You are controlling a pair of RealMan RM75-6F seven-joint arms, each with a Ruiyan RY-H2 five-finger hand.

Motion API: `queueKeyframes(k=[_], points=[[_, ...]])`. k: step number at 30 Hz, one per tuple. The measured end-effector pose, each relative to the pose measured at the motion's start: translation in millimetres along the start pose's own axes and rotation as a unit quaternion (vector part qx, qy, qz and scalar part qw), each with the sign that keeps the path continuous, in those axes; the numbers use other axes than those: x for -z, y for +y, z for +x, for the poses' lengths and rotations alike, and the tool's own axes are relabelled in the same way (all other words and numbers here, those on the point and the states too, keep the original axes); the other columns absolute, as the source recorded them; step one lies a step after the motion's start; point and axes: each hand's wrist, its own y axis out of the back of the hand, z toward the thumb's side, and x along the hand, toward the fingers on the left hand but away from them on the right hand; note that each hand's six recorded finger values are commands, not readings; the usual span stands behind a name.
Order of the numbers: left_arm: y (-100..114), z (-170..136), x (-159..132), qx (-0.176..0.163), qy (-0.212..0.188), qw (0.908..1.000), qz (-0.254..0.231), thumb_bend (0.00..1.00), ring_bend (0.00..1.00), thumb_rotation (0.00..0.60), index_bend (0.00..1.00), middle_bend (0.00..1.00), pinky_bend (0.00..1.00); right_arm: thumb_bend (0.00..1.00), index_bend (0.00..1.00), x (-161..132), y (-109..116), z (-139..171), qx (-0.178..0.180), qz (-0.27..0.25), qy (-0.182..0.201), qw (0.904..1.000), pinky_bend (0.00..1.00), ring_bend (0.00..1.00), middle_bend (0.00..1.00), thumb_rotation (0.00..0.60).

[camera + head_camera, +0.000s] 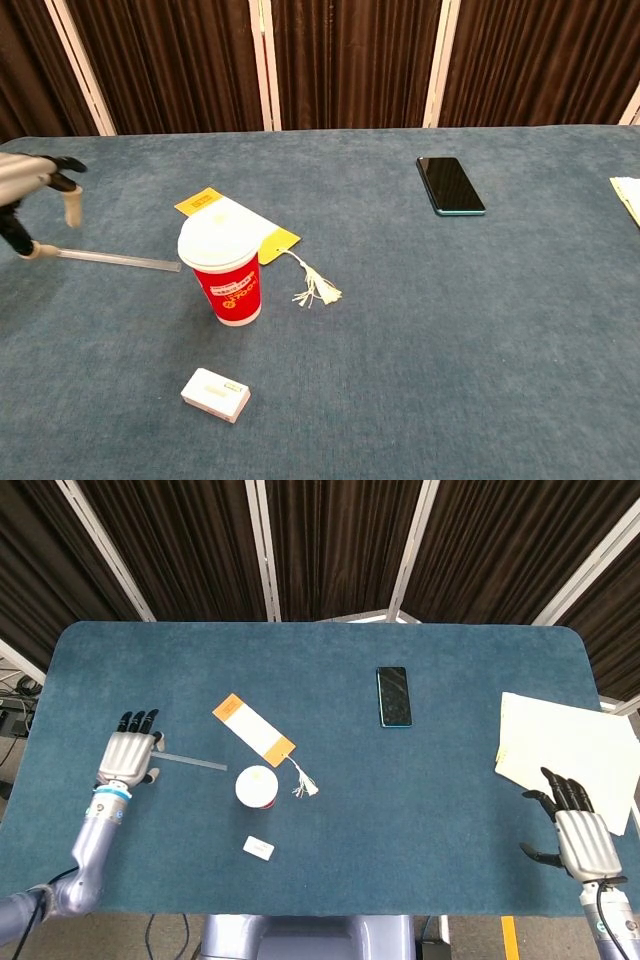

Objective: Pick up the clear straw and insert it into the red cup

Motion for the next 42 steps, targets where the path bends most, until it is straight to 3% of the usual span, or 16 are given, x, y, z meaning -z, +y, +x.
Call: queueKeyframes(k=[5,15,42], points=[[-7.6,6.3,-25.2,0.006,-0.018,0.9998,-0.001,0.31,0.00,0.600,0.46,0.00,0.00,0.14,0.25,-0.1,0.8,0.4,0.002,-0.001,0.000,1.0000,0.00,0.00,0.00,0.600],[-14.5,14.3,-48.3,0.009,-0.030,0.9995,0.002,0.34,0.00,0.600,0.46,0.00,0.00,0.14,0.25,-0.8,1.4,1.5,0.005,0.000,0.002,1.0000,0.00,0.00,0.00,0.600],[-24.4,28.4,-60.3,0.018,-0.023,0.9994,0.020,0.37,0.00,0.600,0.50,0.00,0.00,0.14,0.25,-0.9,1.5,2.2,0.004,-0.003,0.000,1.0000,0.00,0.00,0.00,0.600]])
